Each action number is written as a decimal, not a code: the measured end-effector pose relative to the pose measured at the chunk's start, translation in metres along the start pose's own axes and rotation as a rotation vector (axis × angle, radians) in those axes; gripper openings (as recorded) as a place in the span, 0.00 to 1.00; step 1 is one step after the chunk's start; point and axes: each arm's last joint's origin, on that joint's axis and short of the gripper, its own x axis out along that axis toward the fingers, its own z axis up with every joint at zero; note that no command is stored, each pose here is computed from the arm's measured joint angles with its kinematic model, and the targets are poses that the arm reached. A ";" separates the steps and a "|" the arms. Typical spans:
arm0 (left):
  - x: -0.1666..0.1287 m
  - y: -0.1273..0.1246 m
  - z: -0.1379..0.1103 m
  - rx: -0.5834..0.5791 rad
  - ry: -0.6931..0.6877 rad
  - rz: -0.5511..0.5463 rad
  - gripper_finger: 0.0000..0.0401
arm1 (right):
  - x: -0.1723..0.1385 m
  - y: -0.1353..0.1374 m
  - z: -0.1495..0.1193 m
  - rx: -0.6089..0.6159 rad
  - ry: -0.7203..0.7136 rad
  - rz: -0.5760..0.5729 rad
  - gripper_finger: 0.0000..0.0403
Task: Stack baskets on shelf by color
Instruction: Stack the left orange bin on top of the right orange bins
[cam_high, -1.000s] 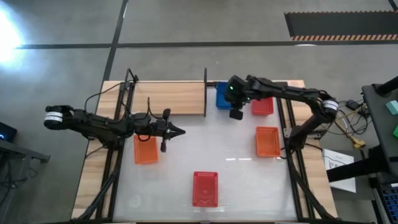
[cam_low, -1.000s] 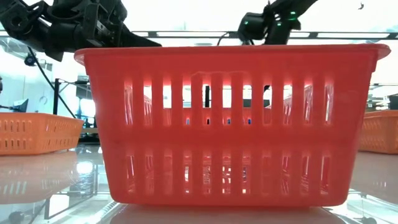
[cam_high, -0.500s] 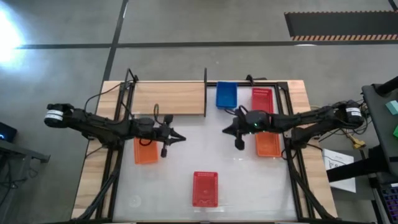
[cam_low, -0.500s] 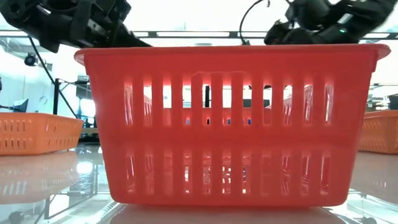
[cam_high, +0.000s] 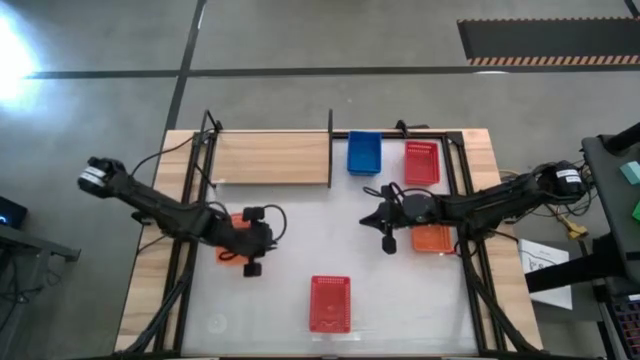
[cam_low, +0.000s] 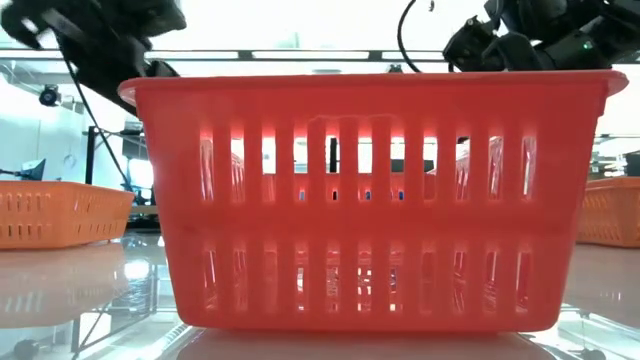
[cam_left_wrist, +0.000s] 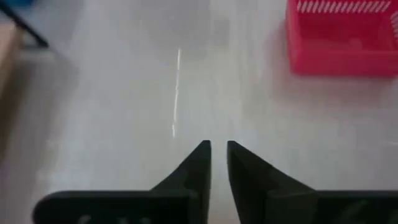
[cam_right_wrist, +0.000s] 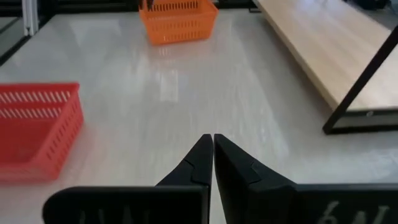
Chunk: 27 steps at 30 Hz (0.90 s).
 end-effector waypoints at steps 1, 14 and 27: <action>-0.004 -0.003 0.001 -0.025 0.035 0.000 0.12 | 0.000 0.000 0.002 -0.007 -0.005 0.001 0.02; -0.028 -0.041 -0.002 -0.096 0.450 0.105 0.36 | 0.001 0.000 0.007 -0.068 -0.007 0.001 0.02; -0.006 -0.051 -0.045 -0.069 0.600 0.235 0.36 | 0.000 0.008 0.006 -0.085 -0.005 0.033 0.02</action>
